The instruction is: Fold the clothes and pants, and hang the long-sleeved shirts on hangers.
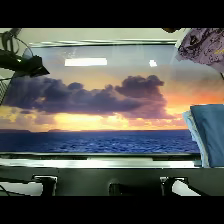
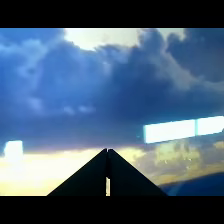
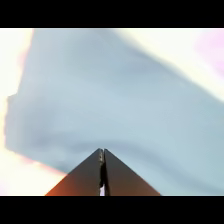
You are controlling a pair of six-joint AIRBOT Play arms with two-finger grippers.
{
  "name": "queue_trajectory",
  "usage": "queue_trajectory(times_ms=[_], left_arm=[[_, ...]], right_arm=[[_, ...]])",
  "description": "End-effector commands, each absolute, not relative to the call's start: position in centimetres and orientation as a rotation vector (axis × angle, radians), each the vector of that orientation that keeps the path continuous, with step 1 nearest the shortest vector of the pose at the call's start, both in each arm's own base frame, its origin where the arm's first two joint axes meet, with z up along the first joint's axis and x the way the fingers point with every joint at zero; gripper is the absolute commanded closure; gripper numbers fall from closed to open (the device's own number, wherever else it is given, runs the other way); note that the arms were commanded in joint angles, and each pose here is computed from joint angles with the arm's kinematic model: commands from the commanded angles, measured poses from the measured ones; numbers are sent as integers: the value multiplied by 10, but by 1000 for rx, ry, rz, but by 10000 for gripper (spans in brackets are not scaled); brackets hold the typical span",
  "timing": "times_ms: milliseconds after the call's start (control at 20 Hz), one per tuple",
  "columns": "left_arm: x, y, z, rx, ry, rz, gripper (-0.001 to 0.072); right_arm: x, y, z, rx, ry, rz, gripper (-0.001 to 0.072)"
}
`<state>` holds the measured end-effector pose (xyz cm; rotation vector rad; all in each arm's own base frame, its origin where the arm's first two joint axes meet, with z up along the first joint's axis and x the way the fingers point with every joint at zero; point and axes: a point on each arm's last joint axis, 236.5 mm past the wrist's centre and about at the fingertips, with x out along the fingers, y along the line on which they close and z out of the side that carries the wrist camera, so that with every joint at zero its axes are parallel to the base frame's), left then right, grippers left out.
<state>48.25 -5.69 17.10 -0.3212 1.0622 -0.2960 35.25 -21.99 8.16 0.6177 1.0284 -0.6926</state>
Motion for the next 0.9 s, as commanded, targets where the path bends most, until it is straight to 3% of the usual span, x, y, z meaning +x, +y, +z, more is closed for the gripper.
queue_trajectory(times_ms=[0,200,400,850], left_arm=[[467,-30,199,-242,1002,-197,691],[434,-34,207,-195,1003,-175,691],[405,-38,198,-106,1037,-131,691],[400,-44,201,-116,1030,-106,689]], right_arm=[[424,-91,102,525,1005,-273,680],[414,67,94,228,1145,99,680],[387,166,94,64,1156,305,680],[378,185,93,-25,1145,341,679]])
